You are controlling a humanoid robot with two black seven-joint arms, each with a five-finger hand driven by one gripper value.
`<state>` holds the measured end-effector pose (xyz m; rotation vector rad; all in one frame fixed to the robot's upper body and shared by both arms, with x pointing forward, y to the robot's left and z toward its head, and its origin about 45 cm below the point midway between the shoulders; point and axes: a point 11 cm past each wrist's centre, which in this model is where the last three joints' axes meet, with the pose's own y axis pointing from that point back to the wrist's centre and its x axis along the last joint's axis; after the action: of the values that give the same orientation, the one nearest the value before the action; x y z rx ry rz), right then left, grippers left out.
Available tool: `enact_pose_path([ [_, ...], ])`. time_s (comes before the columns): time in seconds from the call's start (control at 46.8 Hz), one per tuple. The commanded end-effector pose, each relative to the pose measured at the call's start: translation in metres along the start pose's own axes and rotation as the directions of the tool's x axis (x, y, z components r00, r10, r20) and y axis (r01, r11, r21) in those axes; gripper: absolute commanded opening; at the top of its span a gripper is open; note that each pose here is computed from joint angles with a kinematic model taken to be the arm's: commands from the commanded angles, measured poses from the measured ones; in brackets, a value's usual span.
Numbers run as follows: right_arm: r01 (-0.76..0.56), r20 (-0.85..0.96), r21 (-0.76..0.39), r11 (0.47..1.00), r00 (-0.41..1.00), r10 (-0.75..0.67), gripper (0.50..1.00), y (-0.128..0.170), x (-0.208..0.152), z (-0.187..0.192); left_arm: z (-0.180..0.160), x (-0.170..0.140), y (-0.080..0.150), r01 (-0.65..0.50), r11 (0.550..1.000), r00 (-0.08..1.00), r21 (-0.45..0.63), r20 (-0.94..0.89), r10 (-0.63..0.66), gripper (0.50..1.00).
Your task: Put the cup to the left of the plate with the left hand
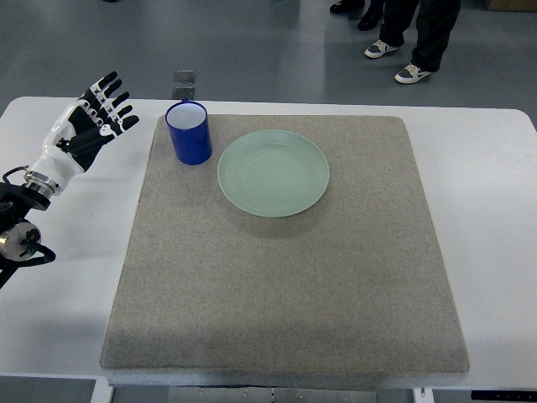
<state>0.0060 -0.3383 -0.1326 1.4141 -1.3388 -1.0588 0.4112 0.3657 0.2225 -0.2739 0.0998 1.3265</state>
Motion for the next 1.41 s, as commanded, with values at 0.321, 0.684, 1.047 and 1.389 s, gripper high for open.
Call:
enact_pose_path([
  [0.321,0.000,0.000,-0.001,1.000,1.000,0.000,0.932,0.000,0.000,0.001,0.062,-0.010,-0.054,-0.027,0.988,1.000,-0.154,-0.006,0.027,0.990],
  [0.684,0.000,0.000,0.000,1.000,1.000,0.000,0.932,0.000,0.000,0.000,0.046,-0.006,-0.072,-0.098,0.989,0.994,-0.108,-0.066,0.091,0.986],
  [1.047,0.000,0.000,0.000,1.000,1.000,0.000,0.932,0.000,0.000,0.000,0.029,-0.003,-0.078,-0.175,0.983,0.968,-0.049,-0.191,0.163,0.977],
  [1.389,0.000,0.001,0.001,1.000,1.000,0.000,0.932,0.000,0.000,0.000,0.027,-0.011,-0.085,-0.177,0.983,0.962,-0.050,-0.221,0.162,0.996],
])
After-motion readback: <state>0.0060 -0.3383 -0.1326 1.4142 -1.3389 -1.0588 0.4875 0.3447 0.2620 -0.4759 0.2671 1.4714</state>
